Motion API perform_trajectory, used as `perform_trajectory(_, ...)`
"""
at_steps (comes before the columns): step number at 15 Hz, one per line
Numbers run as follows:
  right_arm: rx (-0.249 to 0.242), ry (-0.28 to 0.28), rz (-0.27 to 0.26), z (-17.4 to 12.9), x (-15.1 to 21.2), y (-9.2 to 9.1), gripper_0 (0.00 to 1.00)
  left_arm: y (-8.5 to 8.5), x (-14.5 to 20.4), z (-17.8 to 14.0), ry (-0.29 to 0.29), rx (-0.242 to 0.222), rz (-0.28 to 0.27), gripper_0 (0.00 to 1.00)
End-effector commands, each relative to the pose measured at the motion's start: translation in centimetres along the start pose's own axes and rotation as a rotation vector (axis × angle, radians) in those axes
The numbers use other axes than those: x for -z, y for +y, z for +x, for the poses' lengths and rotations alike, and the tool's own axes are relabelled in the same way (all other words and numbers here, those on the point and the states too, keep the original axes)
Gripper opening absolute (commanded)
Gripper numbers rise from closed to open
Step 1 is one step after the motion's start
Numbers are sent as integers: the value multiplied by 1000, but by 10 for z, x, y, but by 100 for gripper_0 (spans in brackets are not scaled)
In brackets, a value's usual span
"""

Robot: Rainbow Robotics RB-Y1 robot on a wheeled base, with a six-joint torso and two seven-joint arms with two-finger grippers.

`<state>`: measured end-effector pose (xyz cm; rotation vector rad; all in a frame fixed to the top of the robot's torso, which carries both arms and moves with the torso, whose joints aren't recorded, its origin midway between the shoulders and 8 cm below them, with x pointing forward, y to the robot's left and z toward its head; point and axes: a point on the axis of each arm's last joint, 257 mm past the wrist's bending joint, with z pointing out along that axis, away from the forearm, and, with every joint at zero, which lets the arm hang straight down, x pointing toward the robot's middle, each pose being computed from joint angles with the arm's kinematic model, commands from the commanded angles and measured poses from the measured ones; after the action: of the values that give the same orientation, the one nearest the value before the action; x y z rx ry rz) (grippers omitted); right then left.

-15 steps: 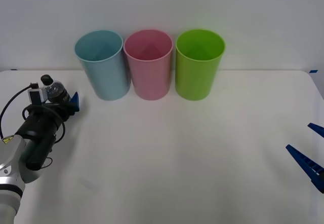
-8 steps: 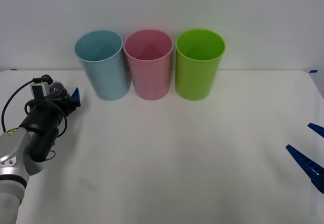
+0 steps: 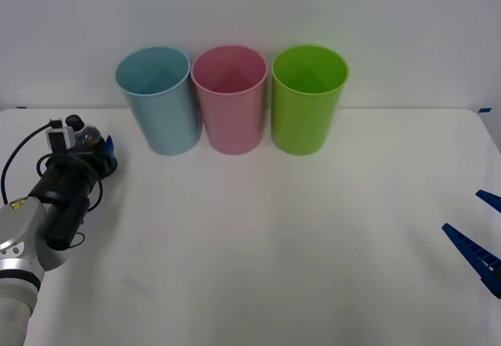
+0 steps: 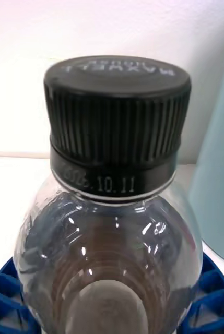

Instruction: Grasp the object on the table and drop it into the matching bin: aluminum can to the light blue bin, PET bottle to the pink bin.

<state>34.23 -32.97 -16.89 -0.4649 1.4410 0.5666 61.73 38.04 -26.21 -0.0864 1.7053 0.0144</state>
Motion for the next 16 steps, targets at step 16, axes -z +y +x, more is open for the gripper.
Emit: perform_trajectory(16, 0, 0, 0, 0, 0, 0, 100, -25, 58, -29, -38, -12, 350, 0)
